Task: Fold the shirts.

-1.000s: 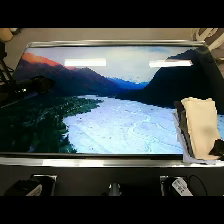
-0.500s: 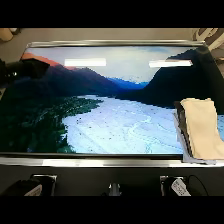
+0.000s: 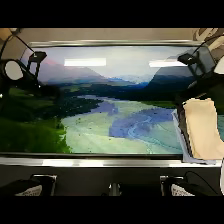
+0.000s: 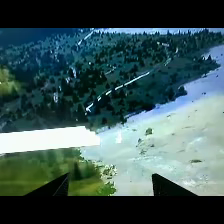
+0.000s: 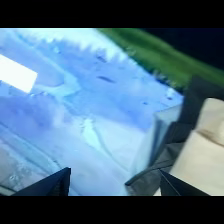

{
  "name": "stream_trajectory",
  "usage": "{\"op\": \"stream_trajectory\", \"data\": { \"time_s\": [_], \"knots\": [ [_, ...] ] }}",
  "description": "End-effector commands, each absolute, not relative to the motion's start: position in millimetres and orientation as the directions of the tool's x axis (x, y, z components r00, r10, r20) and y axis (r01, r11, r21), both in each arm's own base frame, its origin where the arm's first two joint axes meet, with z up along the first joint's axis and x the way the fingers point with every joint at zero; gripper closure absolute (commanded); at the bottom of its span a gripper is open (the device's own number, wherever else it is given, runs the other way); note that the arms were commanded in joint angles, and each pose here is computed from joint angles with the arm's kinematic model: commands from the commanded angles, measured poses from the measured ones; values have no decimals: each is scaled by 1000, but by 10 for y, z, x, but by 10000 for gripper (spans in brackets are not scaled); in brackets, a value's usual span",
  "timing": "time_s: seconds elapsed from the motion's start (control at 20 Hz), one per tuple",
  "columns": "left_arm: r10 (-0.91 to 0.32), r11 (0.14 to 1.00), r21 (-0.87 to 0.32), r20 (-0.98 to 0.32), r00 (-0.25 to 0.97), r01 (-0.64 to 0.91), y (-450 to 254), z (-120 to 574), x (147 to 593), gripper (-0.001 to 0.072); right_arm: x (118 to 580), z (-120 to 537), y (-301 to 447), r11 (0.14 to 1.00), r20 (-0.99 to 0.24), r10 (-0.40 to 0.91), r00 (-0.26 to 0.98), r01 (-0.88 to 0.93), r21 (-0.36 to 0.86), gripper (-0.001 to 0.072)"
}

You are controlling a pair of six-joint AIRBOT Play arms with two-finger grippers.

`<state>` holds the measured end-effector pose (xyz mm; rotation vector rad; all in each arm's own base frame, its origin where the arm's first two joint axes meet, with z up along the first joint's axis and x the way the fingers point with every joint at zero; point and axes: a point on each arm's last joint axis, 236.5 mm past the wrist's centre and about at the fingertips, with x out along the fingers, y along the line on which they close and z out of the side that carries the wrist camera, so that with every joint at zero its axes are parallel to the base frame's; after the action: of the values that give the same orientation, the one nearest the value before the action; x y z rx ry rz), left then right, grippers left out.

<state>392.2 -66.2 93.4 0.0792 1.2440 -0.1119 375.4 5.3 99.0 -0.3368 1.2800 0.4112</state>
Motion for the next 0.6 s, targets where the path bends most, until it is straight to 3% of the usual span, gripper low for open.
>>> {"op": "stream_trajectory", "data": {
  "time_s": [0.0, 0.55],
  "knots": [
    [-5, 996, 27, -938, 347, 88, -567, 797, 3757, 94, 3589, 704, 366, 860, -981, 177, 81, -497, 115, 152],
    [-5, 995, 30, -939, 343, 97, -567, 793, 3745, 93, 3641, 711, 365, 863, -979, 177, 103, -495, 104, 152]
  ]
}}
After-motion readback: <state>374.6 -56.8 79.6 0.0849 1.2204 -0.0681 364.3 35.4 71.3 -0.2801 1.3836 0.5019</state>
